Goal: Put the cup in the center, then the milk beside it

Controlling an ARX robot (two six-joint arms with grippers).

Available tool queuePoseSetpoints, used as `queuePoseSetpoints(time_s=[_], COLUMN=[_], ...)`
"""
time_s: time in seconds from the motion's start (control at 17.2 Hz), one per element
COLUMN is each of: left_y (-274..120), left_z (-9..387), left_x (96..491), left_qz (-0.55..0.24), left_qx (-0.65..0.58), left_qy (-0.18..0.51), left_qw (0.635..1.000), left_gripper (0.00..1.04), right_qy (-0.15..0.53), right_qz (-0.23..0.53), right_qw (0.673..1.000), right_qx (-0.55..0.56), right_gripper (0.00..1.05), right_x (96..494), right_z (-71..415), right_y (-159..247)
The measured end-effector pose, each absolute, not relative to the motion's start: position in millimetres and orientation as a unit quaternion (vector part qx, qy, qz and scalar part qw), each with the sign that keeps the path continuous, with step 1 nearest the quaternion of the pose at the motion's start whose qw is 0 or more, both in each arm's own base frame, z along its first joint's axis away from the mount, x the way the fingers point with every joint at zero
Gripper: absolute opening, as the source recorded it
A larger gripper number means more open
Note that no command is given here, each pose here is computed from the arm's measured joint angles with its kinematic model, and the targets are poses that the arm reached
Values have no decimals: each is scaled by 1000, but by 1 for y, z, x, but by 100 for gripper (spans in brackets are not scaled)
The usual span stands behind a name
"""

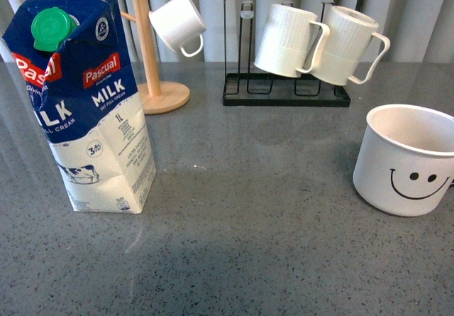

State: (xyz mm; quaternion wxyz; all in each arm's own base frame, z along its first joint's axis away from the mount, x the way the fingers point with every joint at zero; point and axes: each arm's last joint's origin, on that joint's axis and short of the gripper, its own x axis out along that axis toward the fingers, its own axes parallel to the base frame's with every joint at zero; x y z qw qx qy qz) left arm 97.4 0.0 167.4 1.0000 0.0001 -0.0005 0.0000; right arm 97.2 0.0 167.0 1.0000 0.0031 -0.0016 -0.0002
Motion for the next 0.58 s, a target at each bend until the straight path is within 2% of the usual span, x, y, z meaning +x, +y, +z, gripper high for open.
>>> queuePoseSetpoints(time_s=[0.58], left_y=[0], left_z=[167], left_x=[97], left_qz=[0], left_qx=[0], left_qy=[0], left_qw=[1000], left_gripper=[98], right_qy=[-2], right_qz=[0], right_qw=[1000], right_qx=[3], right_gripper=[98], right_x=[97], right_z=[167], right_y=[0])
